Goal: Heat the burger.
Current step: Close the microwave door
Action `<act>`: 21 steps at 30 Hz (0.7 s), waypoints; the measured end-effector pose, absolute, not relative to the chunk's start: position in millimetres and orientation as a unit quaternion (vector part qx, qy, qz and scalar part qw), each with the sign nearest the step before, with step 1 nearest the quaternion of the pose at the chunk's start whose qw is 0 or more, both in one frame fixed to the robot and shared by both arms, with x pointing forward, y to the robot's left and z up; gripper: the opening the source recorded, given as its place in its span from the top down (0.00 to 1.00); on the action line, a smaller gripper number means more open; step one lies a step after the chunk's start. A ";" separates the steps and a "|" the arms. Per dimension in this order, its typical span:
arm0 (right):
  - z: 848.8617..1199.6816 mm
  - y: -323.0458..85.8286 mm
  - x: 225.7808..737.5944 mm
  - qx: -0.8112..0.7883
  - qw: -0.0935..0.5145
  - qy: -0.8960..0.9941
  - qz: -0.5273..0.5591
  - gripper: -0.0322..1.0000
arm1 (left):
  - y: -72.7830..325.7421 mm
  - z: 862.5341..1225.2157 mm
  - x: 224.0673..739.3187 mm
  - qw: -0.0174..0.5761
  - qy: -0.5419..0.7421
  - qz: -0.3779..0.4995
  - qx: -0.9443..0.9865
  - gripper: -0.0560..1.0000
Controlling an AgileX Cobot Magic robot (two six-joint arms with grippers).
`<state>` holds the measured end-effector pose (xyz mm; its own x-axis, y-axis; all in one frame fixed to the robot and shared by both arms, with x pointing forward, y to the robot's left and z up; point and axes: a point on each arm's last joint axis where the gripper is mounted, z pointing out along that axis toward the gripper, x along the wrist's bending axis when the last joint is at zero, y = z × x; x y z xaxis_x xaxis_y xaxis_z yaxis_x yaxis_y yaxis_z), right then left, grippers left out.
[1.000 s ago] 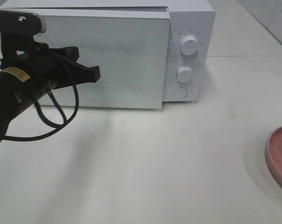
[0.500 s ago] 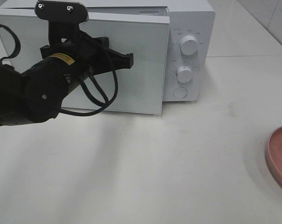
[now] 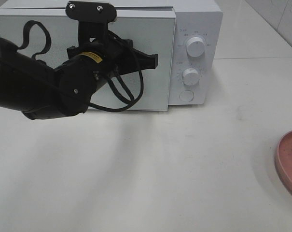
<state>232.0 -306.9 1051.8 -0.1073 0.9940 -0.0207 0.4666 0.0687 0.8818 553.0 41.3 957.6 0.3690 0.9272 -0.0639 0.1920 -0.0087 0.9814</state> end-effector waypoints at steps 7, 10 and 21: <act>1051.8 -306.9 232.0 0.569 0.350 0.642 0.377 0.24 | 27.3 955.1 564.2 0.530 0.445 0.339 0.638 0.95; 1051.8 -306.9 232.0 0.569 0.350 0.642 0.377 0.24 | 24.2 957.1 571.2 0.526 0.447 0.336 0.640 0.95; 1051.8 -306.9 232.0 0.569 0.350 0.642 0.376 0.24 | 19.7 955.0 572.1 0.512 0.448 0.311 0.663 0.95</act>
